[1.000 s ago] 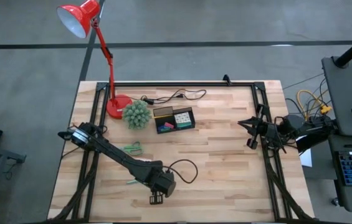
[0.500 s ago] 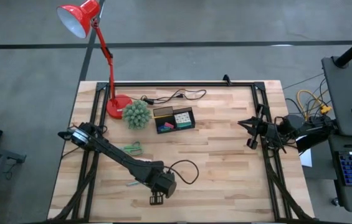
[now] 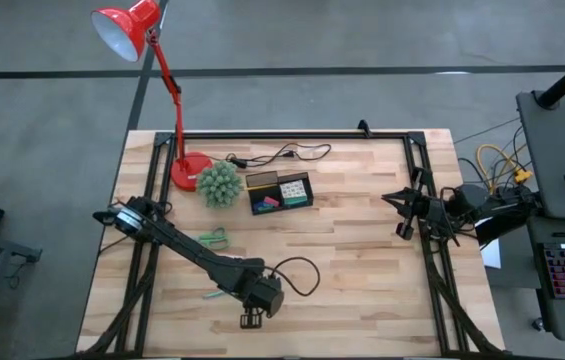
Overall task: Pick and place office supplies into organizer
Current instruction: Put the blue pencil into the desk organizer
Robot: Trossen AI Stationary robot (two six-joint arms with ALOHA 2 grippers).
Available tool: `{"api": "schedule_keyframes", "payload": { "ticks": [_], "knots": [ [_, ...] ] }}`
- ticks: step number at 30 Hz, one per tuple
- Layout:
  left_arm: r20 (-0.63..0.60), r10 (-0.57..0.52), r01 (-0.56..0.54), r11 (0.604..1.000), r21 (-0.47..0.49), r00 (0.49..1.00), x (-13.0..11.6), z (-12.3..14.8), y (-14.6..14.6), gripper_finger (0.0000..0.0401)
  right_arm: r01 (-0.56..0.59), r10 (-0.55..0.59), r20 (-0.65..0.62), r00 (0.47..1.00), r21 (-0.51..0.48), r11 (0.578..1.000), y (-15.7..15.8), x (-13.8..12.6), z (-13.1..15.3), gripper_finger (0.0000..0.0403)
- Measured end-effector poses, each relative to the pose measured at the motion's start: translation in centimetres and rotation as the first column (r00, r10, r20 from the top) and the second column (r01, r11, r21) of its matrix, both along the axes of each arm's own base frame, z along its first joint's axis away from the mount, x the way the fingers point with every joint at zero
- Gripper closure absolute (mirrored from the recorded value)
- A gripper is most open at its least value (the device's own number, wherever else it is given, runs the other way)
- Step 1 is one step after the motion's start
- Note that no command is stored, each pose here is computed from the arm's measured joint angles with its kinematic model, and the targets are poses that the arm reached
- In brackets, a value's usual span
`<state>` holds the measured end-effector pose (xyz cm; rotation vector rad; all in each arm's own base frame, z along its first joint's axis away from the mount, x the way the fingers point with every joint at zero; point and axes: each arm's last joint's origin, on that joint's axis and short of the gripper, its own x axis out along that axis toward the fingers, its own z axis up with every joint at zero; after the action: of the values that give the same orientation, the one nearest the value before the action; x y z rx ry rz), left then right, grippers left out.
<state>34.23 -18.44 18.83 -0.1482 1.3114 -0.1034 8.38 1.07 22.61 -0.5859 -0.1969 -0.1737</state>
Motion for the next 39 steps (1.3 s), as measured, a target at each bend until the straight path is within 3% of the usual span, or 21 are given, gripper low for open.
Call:
{"api": "schedule_keyframes", "payload": {
  "ticks": [14,25,28,33,39],
  "knots": [
    [0.066,-0.063,0.064,0.998,-0.006,0.996,0.7,1.7,-0.3,0.0401,-0.001,0.001,0.0,1.0,0.007,1.0,0.0,0.0,0.0,0.0394],
    [0.056,-0.052,0.052,0.999,-0.005,0.997,0.5,2.1,-0.1,0.0401,-0.001,0.001,0.0,1.0,0.007,1.0,0.0,0.0,0.0,0.0394],
    [-0.002,0.028,-0.028,1.0,0.002,1.0,0.0,1.9,0.1,0.0401,-0.002,0.002,0.0,1.0,0.007,1.0,0.0,0.0,0.0,0.0394],
    [-0.104,0.246,-0.234,0.965,0.118,0.964,-1.0,1.4,1.6,0.0397,-0.002,0.002,0.0,1.0,0.007,1.0,0.0,0.0,0.0,0.0394],
    [-0.161,0.317,-0.308,0.948,0.082,0.935,-0.9,0.4,2.2,0.0319,-0.002,0.002,0.0,1.0,0.007,1.0,0.0,0.0,0.0,0.0394]
  ]
}}
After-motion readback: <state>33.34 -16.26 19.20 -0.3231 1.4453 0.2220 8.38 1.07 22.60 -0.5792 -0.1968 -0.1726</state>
